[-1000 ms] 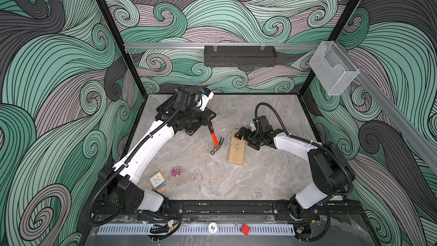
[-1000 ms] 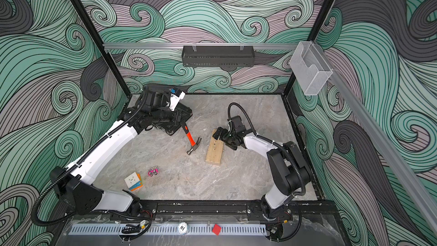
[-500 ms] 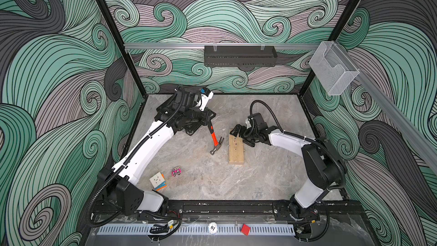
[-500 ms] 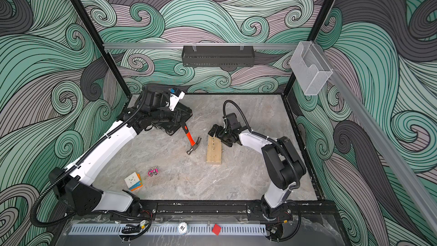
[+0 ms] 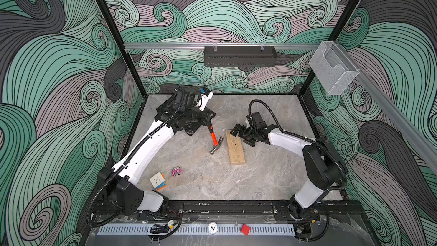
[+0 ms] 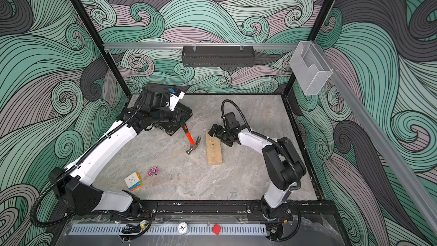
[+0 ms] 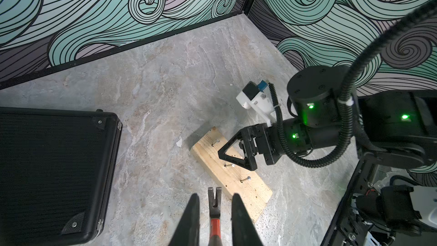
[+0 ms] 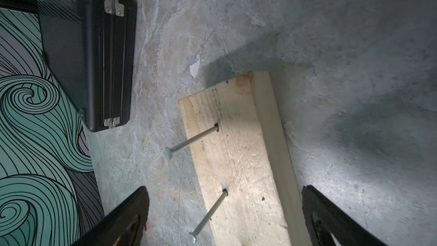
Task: Use a claw hammer to pull out a nail
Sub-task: Move the mounting plate to the center of the board, then adjust the hammer.
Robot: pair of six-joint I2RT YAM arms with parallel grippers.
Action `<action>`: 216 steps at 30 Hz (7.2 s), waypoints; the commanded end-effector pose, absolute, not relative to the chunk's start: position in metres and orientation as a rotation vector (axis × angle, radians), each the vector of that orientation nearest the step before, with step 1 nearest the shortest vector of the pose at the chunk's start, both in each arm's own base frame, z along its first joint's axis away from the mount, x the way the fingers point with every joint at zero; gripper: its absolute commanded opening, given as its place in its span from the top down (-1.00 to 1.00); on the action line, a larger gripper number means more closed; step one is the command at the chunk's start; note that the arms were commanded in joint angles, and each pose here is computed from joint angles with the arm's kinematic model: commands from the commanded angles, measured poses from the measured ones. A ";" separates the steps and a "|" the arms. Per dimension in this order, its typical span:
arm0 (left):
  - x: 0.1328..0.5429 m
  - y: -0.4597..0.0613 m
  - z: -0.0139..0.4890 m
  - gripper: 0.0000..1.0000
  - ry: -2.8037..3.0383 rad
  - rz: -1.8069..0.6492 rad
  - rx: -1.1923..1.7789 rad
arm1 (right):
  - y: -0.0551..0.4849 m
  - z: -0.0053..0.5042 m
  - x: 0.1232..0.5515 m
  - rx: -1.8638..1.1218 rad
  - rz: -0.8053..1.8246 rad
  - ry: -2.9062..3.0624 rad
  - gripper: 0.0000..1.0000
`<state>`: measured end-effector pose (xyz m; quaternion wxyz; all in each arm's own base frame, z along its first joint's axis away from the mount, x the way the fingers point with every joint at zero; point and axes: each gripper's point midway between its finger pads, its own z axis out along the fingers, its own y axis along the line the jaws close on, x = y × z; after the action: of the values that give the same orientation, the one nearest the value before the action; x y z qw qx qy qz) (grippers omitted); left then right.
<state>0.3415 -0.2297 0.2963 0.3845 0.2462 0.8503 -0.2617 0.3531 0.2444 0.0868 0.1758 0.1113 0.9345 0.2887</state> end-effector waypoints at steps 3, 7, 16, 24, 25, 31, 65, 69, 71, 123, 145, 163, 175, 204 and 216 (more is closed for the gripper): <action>0.343 -0.238 0.334 1.00 2.065 -0.713 0.649 | 0.233 0.152 0.370 0.150 0.735 2.474 -1.00; 0.344 -0.240 0.339 1.00 2.048 -0.719 0.656 | 0.228 0.187 0.374 0.040 0.721 2.364 -1.00; 0.354 -0.233 0.351 1.00 2.086 -0.666 0.576 | 0.262 0.276 0.352 -0.325 0.937 2.091 -1.00; 0.376 -0.216 0.350 1.00 2.208 -0.607 0.294 | 0.308 0.296 0.328 -0.412 1.021 1.945 -0.98; 0.378 -0.215 0.349 1.00 2.219 -0.607 0.262 | 0.315 0.295 0.327 -0.418 1.026 1.940 -0.96; 0.388 -0.212 0.348 1.00 2.246 -0.610 0.128 | 0.353 0.292 0.320 -0.508 0.983 1.923 -0.87; 0.313 -0.279 0.440 1.00 1.825 -1.310 0.976 | 0.330 0.386 0.269 -0.965 1.521 1.681 -0.44; 0.312 -0.280 0.438 1.00 1.823 -1.334 0.989 | 0.335 0.383 0.276 -0.973 1.523 1.717 -0.30; 0.312 -0.280 0.437 1.00 1.828 -1.341 0.989 | 0.336 0.383 0.279 -0.971 1.519 1.725 -0.26; 0.319 -0.293 0.428 1.00 1.832 -1.408 1.020 | 0.358 0.346 0.296 -1.001 1.407 1.920 0.94; 0.356 -0.272 0.419 0.48 1.970 -1.096 0.843 | 0.349 0.341 0.309 -0.911 1.262 1.946 1.00; 0.359 -0.242 0.398 -0.04 2.046 -0.877 0.730 | 0.329 0.325 0.338 -0.738 1.125 2.000 1.00; 0.352 -0.203 0.374 -0.47 2.045 -0.721 0.464 | 0.287 0.323 0.377 -0.382 0.906 2.021 1.00; 0.340 -0.300 0.277 -0.46 2.190 -0.749 0.640 | 0.233 0.323 0.391 0.024 0.789 1.982 1.00; 0.343 -0.309 0.274 -0.45 2.187 -0.771 0.681 | 0.232 0.323 0.394 0.057 0.793 1.970 1.00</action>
<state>0.3421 -0.3013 0.2666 0.3510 0.2482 0.8543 -0.2922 0.3938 0.2349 0.2838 0.4443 0.0055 0.8456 0.2958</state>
